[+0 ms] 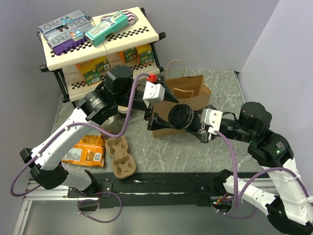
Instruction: Pack the takeout coffee
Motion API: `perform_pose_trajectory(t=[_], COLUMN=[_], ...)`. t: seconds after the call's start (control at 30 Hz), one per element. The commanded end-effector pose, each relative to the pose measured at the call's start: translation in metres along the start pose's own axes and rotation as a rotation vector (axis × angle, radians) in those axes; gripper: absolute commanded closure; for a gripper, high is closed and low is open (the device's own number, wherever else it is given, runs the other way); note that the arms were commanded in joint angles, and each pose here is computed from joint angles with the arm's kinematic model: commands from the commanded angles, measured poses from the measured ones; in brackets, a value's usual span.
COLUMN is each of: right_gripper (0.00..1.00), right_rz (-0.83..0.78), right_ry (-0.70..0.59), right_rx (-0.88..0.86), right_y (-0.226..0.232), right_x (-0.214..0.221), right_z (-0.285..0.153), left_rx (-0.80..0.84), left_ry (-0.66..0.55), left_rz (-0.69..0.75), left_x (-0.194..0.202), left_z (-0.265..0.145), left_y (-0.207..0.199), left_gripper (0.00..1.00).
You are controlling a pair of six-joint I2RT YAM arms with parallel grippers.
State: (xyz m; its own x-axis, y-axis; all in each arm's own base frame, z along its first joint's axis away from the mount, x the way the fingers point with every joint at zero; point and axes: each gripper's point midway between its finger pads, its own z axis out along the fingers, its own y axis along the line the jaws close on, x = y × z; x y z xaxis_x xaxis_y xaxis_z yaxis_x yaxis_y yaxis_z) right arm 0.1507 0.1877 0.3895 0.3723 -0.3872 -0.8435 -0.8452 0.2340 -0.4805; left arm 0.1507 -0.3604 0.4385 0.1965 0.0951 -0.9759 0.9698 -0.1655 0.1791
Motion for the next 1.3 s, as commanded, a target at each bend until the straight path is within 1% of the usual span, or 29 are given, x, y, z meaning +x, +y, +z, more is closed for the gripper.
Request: perform_pose_trajectory(t=[0.0, 0.17, 0.37, 0.47, 0.57, 0.63, 0.7, 0.77, 0.93, 0.97, 1.0, 1.03, 1.1, 1.2, 1.27], right_gripper=[0.33, 0.33, 0.33, 0.33, 0.33, 0.32, 0.31, 0.30, 0.22, 0.19, 0.12, 0.00, 0.00, 0.00, 0.00], right_rz=[-0.034, -0.030, -0.030, -0.027, -0.027, -0.025, -0.022, -0.023, -0.020, -0.022, -0.025, -0.028, -0.032, -0.054, -0.085], right_ry=[-0.008, -0.013, -0.020, -0.017, -0.015, -0.013, -0.011, -0.010, -0.007, -0.005, 0.001, 0.020, 0.050, 0.062, 0.015], right_rx=[0.017, 0.025, 0.027, 0.027, 0.029, 0.031, 0.030, 0.025, 0.024, 0.021, 0.024, 0.036, 0.079, 0.175, 0.199], right_y=[-0.007, -0.010, -0.011, -0.011, -0.011, -0.011, -0.011, -0.011, -0.013, -0.012, -0.013, -0.015, -0.021, -0.036, -0.042], right_x=[-0.004, -0.005, -0.007, -0.006, -0.004, -0.003, -0.002, -0.002, -0.001, 0.000, 0.000, 0.003, 0.006, 0.001, -0.013], right_z=[0.003, 0.004, 0.006, 0.006, 0.007, 0.007, 0.009, 0.010, 0.012, 0.013, 0.011, 0.010, 0.004, -0.014, -0.022], left_rx=[0.005, 0.009, -0.008, -0.015, -0.016, -0.013, -0.009, -0.007, -0.024, -0.027, -0.038, -0.041, -0.060, -0.064, -0.087], left_ry=[-0.021, 0.013, 0.037, 0.041, 0.050, 0.055, 0.061, 0.061, 0.075, 0.079, 0.088, 0.102, 0.134, 0.187, 0.211], left_rz=[0.040, 0.050, 0.074, 0.085, 0.099, 0.106, 0.107, 0.109, 0.132, 0.131, 0.136, 0.133, 0.155, 0.174, 0.181], left_x=[-0.013, -0.008, -0.003, -0.001, 0.002, 0.003, 0.005, 0.006, 0.010, 0.011, 0.013, 0.016, 0.023, 0.035, 0.040], left_z=[0.000, 0.004, 0.007, 0.006, 0.005, 0.004, 0.003, 0.003, 0.000, 0.000, -0.001, -0.002, -0.004, -0.011, -0.018], left_y=[0.000, 0.002, 0.004, 0.004, 0.004, 0.002, 0.001, 0.000, 0.002, 0.002, 0.004, 0.004, 0.008, 0.006, 0.006], left_gripper=[0.01, 0.02, 0.08, 0.12, 0.21, 0.23, 0.29, 0.29, 0.31, 0.34, 0.36, 0.38, 0.45, 0.50, 0.63])
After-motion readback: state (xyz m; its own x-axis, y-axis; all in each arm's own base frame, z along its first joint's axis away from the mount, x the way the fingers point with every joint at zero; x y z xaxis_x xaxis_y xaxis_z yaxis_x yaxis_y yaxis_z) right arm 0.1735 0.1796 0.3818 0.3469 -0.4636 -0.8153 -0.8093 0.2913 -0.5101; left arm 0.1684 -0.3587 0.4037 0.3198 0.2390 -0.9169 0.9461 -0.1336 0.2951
